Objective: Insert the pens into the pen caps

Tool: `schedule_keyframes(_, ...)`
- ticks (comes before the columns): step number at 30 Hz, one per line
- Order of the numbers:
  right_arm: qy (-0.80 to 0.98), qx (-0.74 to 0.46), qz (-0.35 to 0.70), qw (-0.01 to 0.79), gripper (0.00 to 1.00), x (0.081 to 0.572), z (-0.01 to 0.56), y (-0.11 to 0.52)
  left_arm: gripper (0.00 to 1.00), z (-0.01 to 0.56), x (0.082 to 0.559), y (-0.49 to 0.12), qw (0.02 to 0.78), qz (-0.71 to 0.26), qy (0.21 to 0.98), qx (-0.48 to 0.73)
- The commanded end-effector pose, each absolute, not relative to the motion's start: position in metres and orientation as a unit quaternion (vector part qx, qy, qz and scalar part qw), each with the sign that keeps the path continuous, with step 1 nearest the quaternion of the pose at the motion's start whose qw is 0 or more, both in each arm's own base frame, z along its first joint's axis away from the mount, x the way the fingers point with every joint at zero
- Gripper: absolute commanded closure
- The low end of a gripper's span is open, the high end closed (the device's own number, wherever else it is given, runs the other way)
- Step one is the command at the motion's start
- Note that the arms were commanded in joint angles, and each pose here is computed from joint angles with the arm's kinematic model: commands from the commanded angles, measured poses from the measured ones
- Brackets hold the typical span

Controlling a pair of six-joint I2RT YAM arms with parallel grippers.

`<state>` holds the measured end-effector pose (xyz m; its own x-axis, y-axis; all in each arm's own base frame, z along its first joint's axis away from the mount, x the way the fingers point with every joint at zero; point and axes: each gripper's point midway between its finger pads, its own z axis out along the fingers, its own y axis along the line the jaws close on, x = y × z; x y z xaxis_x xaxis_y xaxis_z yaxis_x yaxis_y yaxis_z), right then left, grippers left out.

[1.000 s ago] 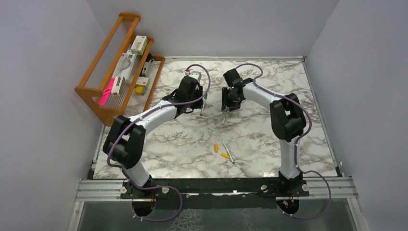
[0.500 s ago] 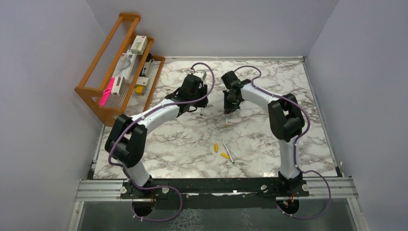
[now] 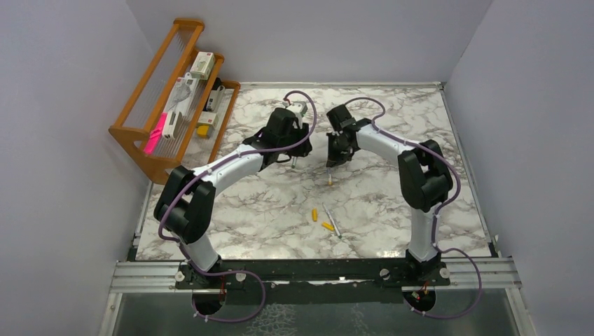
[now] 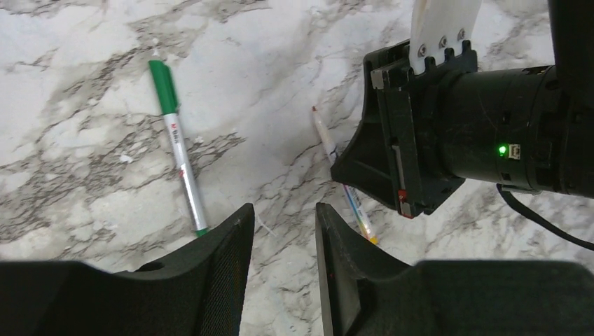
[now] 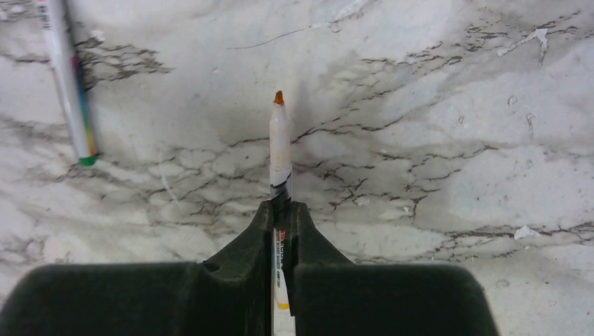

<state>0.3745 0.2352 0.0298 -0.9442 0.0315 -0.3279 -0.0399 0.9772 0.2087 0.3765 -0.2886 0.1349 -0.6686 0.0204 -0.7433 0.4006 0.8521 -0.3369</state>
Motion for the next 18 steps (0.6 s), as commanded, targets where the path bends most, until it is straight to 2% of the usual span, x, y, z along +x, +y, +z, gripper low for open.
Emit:
schedule_keyframes(1,0.954,-0.003,0.182,0.239,0.99,0.388,0.09,0.256,0.59,0.165,0.373,-0.324,0.402,-0.339,0.839,0.139)
schedule_keyframes(7,0.921,0.007,0.234,0.313,0.99,0.397,0.146,0.262,0.53,0.185,0.352,-0.345,0.394,-0.428,0.797,0.161)
schedule_keyframes(18,0.842,0.029,0.355,0.405,0.99,0.393,0.225,0.264,0.47,0.225,0.331,-0.359,0.396,-0.51,0.737,0.201)
